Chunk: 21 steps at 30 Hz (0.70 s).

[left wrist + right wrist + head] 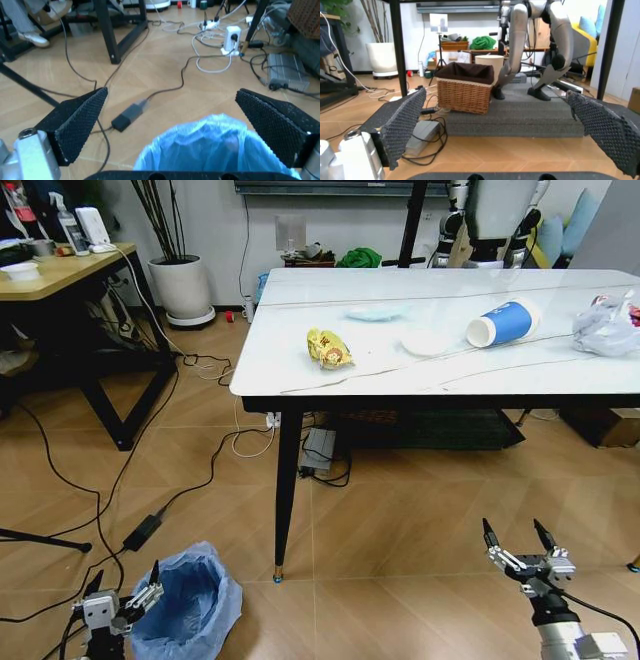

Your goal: Pick up the trash bin and place the trash from the table into it.

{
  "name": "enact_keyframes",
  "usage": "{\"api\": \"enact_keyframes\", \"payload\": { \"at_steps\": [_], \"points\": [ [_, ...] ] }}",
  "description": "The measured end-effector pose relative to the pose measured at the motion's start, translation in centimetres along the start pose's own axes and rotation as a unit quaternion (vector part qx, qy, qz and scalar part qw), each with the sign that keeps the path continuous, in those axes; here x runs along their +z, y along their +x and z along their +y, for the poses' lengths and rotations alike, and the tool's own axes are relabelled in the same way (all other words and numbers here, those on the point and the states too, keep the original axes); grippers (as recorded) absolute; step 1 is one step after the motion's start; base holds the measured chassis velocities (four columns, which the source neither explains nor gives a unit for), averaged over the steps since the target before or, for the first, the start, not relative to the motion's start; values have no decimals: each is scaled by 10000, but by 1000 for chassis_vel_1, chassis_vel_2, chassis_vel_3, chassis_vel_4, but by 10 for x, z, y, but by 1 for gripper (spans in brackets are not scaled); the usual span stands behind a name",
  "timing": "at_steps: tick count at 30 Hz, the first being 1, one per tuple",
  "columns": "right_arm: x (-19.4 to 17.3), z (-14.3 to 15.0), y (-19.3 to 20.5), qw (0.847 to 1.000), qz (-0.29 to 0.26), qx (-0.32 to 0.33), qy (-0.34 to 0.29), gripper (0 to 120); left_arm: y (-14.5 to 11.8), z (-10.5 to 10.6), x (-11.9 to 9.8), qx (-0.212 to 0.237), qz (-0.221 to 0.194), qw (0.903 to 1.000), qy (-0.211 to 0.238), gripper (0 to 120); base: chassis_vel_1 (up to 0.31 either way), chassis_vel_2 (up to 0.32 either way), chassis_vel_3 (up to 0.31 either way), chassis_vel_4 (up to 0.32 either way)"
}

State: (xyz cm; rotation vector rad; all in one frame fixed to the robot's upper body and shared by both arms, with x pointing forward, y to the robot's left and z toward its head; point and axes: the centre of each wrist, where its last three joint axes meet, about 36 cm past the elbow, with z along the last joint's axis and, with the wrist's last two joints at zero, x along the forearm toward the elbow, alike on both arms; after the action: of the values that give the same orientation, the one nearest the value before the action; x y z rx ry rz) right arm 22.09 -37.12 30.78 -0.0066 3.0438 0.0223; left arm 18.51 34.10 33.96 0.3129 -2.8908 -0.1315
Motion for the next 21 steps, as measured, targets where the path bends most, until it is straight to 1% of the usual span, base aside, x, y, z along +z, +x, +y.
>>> {"api": "enact_keyframes", "payload": {
  "at_steps": [3, 5, 6, 8, 9, 10, 11, 12, 16, 21],
  "points": [
    [6, 12, 1, 10000, 20, -7, -61, 100, -1, 0, 8, 17, 89, 10000, 1, 100, 0, 0, 0, 0],
    [17, 33, 5, 9999, 68, -72, -70, 100, -10, 3, 26, 152, 252, 9995, 93, 100, 0, 0, 0, 0],
    [17, 33, 5, 9999, 68, -72, -70, 100, -10, 3, 26, 152, 252, 9995, 93, 100, 0, 0, 0, 0],
    [27, 53, 14, 9997, 142, -204, -40, 100, -27, 2, 50, 147, 515, 9983, 223, 100, 0, 0, 0, 0],
    [27, 53, 14, 9997, 142, -204, -40, 100, -27, 2, 50, 147, 515, 9983, 223, 100, 0, 0, 0, 0],
    [30, 60, 19, 9995, 179, -268, -34, 100, -36, 2, 61, 133, 637, 9976, 249, 100, 0, 0, 0, 0],
    [31, 60, 20, 9994, 183, -280, -32, 100, -38, 2, 63, 130, 654, 9975, 253, 100, 0, 0, 0, 0],
    [34, 68, 25, 9988, 242, -424, 21, 100, -46, 2, 74, 85, 829, 9960, 327, 100, 0, 0, 0, 0],
    [37, 75, 31, 9977, 310, -596, 116, 100, -45, 2, 79, 55, 1036, 9936, 439, 100, 0, 0, 0, 0],
    [38, 76, 33, 9972, 331, -644, 162, 100, -35, 6, 80, 23, 1247, 9915, 381, 100, 0, 0, 0, 0]
  ]
}}
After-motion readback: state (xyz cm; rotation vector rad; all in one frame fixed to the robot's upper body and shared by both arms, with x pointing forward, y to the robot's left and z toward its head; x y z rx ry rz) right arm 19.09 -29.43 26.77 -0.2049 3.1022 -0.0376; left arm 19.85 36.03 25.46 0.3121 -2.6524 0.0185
